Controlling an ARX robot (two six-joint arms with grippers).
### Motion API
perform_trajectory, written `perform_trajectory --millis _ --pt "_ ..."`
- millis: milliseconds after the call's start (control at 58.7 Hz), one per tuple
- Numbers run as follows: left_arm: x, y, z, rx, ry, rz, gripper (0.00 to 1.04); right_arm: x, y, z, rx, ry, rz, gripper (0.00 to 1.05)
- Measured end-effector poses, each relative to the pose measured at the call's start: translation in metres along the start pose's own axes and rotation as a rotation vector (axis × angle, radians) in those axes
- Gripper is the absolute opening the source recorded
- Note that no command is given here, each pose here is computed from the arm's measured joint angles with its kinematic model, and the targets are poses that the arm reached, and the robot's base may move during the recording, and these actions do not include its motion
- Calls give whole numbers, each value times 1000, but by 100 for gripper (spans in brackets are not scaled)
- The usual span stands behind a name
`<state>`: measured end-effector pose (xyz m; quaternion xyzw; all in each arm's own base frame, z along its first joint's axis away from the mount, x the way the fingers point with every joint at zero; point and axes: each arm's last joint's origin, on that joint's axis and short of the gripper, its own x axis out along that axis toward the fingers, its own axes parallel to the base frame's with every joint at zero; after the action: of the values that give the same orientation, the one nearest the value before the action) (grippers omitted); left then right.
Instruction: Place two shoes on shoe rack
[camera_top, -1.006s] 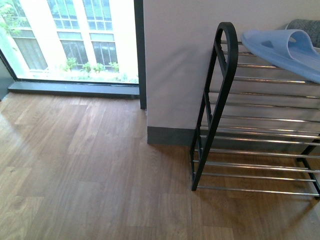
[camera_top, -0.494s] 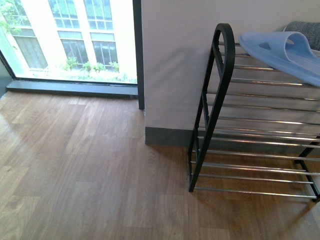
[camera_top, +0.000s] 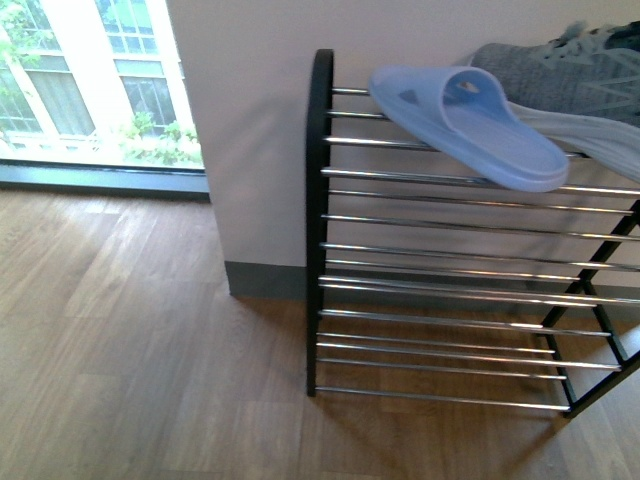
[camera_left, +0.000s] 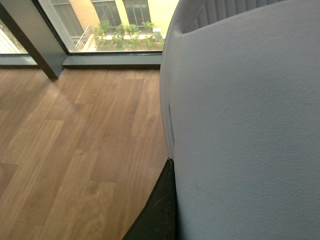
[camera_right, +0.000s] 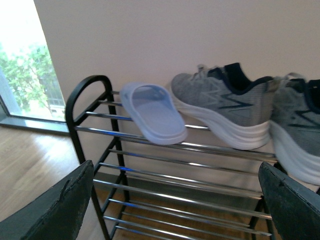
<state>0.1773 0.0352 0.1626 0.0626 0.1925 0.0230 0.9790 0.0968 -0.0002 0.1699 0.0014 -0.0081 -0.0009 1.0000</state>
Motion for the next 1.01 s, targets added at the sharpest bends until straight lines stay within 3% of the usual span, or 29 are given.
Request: perform_trajectory --millis 1006 --pt "0 -1 0 1 -2 -11 2 0 0 0 0 2 -3 96"
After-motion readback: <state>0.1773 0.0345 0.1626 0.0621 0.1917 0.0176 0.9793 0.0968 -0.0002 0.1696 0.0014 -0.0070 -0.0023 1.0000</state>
